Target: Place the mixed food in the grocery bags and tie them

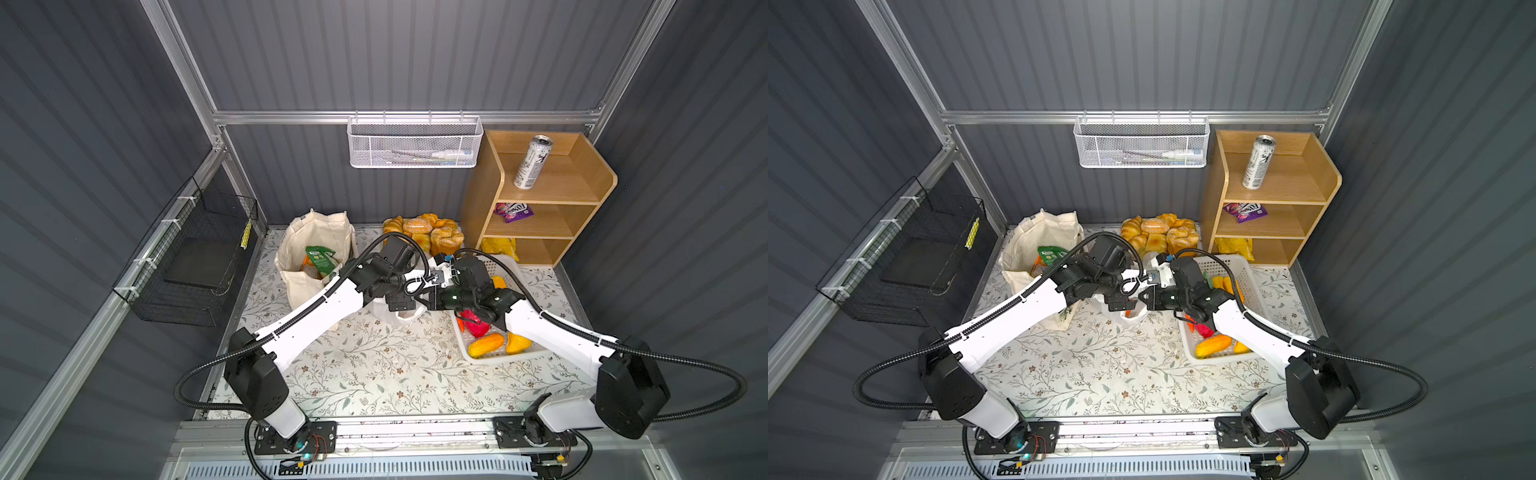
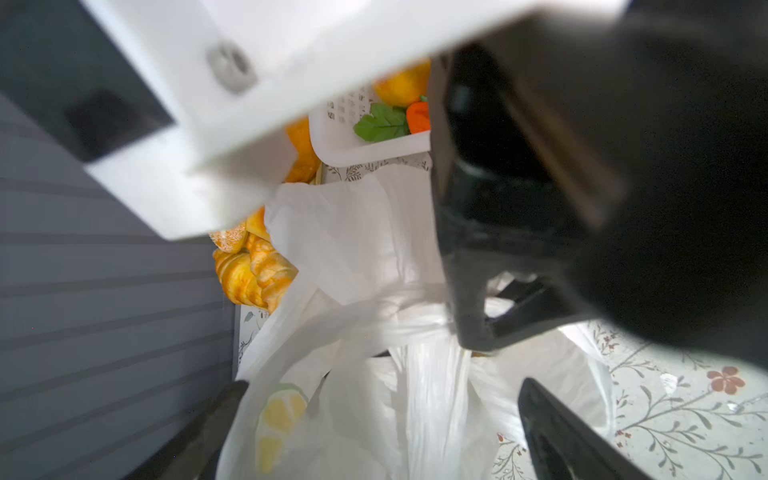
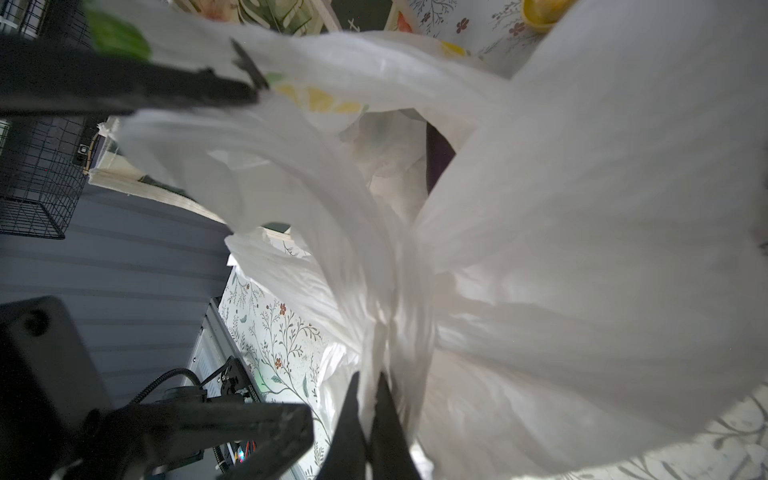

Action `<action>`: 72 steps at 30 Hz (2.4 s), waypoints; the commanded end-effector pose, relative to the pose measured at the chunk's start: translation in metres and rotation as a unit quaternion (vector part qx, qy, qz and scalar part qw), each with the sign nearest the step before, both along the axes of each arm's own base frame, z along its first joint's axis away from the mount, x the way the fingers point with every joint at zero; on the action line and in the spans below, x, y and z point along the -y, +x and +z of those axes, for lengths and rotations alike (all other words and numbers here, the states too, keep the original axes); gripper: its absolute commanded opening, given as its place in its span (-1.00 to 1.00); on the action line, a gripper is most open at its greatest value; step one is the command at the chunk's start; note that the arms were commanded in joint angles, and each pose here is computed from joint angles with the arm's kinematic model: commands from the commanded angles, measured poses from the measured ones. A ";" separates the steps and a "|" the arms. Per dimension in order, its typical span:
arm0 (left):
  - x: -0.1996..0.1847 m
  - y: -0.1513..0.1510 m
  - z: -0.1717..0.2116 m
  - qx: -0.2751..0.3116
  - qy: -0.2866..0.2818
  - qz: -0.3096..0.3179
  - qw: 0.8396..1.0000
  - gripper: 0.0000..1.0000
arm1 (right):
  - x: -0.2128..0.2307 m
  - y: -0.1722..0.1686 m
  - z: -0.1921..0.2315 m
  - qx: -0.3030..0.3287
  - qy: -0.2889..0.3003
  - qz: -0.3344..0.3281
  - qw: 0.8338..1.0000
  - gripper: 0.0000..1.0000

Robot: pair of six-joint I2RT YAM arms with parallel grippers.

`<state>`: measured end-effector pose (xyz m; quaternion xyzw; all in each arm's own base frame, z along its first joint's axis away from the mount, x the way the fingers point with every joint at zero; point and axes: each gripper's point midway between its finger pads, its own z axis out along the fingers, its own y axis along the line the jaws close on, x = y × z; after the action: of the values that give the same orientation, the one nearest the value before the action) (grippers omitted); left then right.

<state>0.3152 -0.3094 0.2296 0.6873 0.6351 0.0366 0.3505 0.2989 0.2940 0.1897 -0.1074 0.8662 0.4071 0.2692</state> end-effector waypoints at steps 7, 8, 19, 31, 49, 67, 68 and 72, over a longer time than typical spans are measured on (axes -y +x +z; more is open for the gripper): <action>0.001 0.013 -0.030 0.017 0.031 -0.015 0.999 1.00 | -0.001 -0.002 0.002 0.000 0.011 0.004 1.000 -1.00; 0.001 0.013 -0.032 0.018 0.034 -0.017 0.999 1.00 | 0.000 -0.002 0.002 0.000 0.012 0.003 1.000 -1.00; -0.013 0.016 -0.064 0.011 0.066 0.011 0.998 0.37 | 0.001 -0.006 0.001 -0.002 0.018 0.002 1.000 -1.00; -0.006 0.024 -0.048 0.013 0.030 0.043 0.999 -1.00 | 0.001 -0.012 -0.004 -0.016 0.029 0.003 0.999 -1.00; 0.010 0.013 0.073 0.034 -0.157 0.061 0.985 -1.00 | -0.011 0.002 0.019 -0.004 0.054 0.007 0.998 -1.00; 0.018 0.003 0.069 -0.012 -0.195 0.065 0.979 -1.00 | -0.012 0.007 0.051 0.013 0.086 -0.015 0.996 -1.00; 0.019 0.002 0.069 -0.016 -0.199 0.064 0.978 -1.00 | -0.013 0.012 0.045 0.011 0.081 -0.023 0.996 -1.00; 0.022 -0.002 0.070 -0.031 -0.209 0.061 0.975 -1.00 | -0.004 0.035 0.017 -0.004 0.053 -0.077 0.996 -1.00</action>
<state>0.3199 -0.3249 0.2714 0.5747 0.6917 -0.0602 0.4333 0.3163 0.3046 0.2155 -0.0609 0.8411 0.4544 0.2868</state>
